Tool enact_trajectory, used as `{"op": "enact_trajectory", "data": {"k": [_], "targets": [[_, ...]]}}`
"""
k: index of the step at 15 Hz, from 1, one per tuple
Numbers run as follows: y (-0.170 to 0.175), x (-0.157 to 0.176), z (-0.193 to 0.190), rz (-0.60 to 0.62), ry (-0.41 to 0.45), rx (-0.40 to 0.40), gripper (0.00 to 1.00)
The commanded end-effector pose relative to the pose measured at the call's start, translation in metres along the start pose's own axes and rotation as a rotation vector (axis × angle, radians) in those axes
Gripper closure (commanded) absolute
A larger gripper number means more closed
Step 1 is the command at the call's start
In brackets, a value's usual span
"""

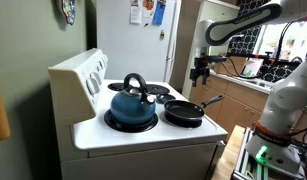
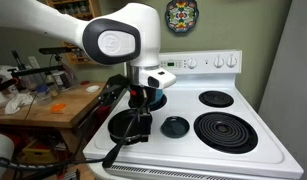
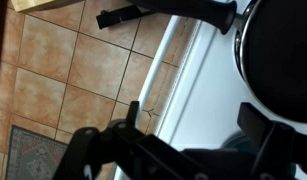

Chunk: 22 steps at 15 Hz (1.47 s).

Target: Turn the third knob on the stove to the right

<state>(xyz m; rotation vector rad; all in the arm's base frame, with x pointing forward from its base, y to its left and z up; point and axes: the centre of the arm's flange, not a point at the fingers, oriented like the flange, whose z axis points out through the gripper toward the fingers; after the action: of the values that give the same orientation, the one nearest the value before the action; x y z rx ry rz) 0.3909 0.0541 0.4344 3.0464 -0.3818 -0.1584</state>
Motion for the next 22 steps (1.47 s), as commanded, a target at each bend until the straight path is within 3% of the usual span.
{"op": "enact_trajectory", "data": {"k": [1,8,11,15,18,22], "targets": [[0.0,0.0,0.0,0.0,-0.001,0.0,0.0],[-0.001,0.006,-0.003,-0.006,0.007,-0.001,0.0],[-0.002,0.037,-0.035,-0.021,0.148,-0.064,0.0],[-0.025,0.093,-0.101,-0.152,0.391,-0.095,0.0],[-0.062,0.125,-0.131,-0.24,0.482,0.012,0.0],[-0.12,0.153,-0.146,-0.388,0.486,0.162,0.0]]}}
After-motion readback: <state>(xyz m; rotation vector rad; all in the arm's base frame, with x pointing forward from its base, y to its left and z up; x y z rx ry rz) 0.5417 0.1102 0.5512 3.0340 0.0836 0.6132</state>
